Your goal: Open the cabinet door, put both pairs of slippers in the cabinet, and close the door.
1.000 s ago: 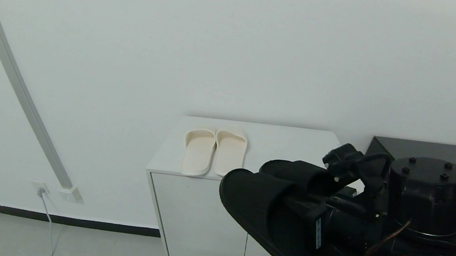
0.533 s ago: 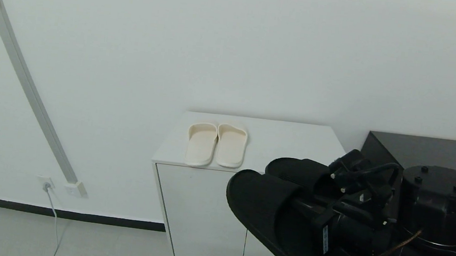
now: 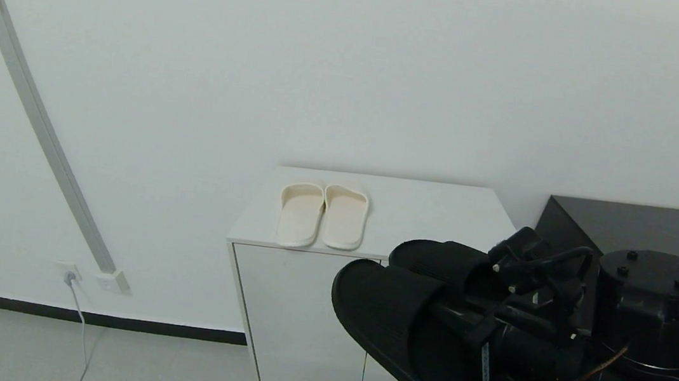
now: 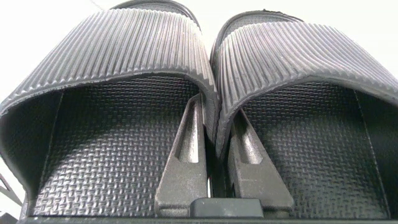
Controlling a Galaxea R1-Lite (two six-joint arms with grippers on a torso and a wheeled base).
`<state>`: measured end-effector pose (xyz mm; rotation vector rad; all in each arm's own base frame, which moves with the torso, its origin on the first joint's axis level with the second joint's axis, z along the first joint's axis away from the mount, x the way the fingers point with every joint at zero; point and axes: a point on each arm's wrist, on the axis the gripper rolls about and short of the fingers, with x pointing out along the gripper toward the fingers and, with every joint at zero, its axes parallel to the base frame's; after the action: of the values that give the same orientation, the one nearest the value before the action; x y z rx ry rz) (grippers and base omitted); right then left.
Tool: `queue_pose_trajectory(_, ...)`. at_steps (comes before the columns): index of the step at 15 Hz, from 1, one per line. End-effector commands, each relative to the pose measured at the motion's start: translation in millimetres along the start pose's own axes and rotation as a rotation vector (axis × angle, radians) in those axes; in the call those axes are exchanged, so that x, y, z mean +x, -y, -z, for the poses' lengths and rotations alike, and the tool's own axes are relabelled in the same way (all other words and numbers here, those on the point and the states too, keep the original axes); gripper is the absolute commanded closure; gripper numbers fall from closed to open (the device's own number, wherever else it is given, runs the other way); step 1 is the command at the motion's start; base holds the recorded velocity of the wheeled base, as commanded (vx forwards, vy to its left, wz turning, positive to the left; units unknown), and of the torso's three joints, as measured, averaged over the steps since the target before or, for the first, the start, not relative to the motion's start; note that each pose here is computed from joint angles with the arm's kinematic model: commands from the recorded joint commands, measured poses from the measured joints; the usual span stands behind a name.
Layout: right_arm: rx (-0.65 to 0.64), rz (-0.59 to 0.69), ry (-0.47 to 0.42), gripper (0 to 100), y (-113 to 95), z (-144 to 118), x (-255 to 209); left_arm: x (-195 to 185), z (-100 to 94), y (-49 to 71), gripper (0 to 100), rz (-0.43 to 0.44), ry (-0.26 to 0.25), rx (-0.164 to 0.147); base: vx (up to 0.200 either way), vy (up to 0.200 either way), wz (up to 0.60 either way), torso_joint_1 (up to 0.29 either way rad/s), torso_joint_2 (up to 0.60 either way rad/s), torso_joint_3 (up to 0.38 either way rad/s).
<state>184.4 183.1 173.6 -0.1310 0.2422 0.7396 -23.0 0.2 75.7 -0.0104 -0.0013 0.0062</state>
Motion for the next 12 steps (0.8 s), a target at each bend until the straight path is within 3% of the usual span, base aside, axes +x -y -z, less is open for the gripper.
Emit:
queue_pose_trajectory(1,-0.001,0.000,-0.009,100,0.0,2.3,0.8,0.1,0.2,0.0,100,-0.002,-0.003,0.000,0.000,0.000,0.00,0.000,0.00,0.000)
queue_pose_trajectory(7,-0.005,0.000,-0.020,100,-0.4,5.6,-0.7,0.1,0.0,0.1,100,0.003,-0.006,0.007,0.000,0.000,0.00,-0.156,0.35,0.199)
queue_pose_trajectory(8,-0.006,0.000,-0.024,100,-0.4,6.9,-1.0,0.3,0.1,0.1,0,0.003,-0.011,0.006,0.000,0.000,0.00,-0.227,0.50,0.286)
queue_pose_trajectory(12,-0.008,0.003,-0.038,100,-0.8,10.8,-1.9,0.1,0.0,0.1,0,0.005,-0.006,0.006,0.000,0.000,0.00,-0.226,0.54,0.315)
